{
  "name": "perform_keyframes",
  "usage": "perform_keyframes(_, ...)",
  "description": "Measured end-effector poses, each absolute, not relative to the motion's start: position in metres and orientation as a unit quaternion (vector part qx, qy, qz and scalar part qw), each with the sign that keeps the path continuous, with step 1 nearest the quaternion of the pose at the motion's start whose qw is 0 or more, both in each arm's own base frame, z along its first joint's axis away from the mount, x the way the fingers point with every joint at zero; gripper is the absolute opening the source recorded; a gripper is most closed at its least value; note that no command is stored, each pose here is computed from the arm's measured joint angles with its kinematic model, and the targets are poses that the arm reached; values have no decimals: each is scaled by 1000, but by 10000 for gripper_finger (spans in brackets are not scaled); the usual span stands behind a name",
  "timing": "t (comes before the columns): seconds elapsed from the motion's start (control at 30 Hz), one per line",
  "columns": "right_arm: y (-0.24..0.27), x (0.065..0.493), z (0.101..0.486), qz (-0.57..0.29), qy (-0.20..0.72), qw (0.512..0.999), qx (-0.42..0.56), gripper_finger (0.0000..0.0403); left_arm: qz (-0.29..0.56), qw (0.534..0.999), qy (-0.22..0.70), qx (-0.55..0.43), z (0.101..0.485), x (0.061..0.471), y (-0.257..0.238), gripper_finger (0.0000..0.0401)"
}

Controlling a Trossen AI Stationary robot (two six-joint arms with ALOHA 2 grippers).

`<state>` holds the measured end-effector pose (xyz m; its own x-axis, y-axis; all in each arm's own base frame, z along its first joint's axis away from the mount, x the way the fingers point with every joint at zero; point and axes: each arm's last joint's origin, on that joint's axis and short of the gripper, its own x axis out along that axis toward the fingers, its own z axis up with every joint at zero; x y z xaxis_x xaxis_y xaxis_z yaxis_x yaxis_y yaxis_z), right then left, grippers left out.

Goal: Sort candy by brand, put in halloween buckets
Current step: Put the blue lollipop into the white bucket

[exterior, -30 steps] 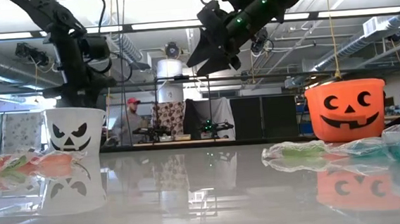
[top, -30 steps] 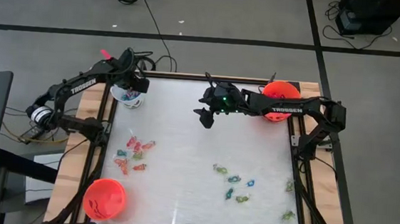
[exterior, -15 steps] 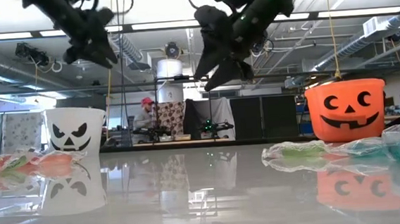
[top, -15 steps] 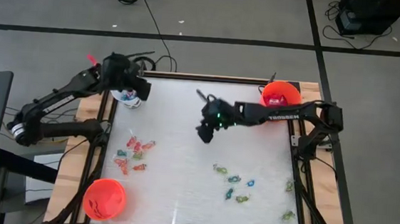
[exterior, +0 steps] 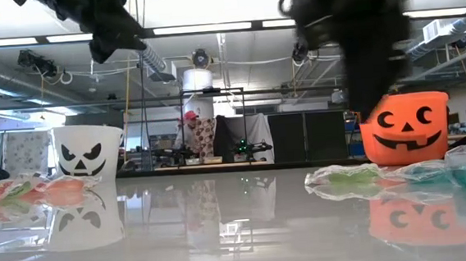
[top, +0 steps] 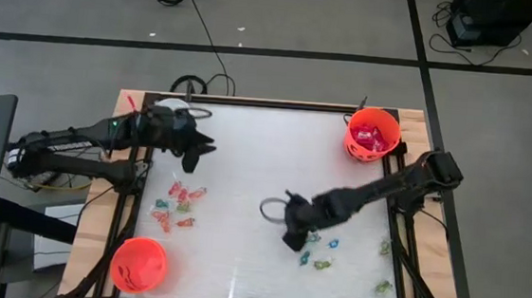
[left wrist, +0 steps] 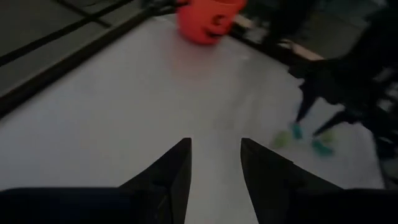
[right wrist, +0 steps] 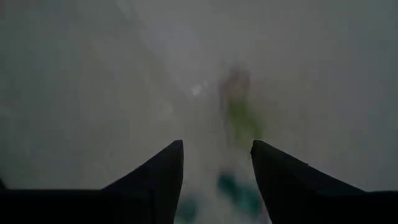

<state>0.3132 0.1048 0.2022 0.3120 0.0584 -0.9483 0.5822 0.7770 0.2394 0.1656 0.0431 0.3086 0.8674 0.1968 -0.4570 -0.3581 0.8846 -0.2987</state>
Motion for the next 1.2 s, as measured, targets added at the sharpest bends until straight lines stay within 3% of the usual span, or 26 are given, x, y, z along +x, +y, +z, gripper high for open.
perform_keyframes(0.17,147,286,200,-126,608,755,210,188,86,959,197,-186,294,177,25,145)
perform_keyframes(0.4,167,252,195,-73,694,711,82,164,29,965,200,-167,267,182,7,145)
perform_keyframes(0.6,166,248,177,-10,698,714,51,161,19,963,211,-167,260,181,3,145)
perform_keyframes(0.87,151,246,157,-11,699,714,40,154,21,959,209,-190,260,181,1,145)
perform_keyframes(1.03,144,247,145,12,696,716,53,112,24,960,204,-188,261,182,2,145)
perform_keyframes(1.2,138,246,141,8,697,714,61,26,33,961,201,-187,261,182,2,145)
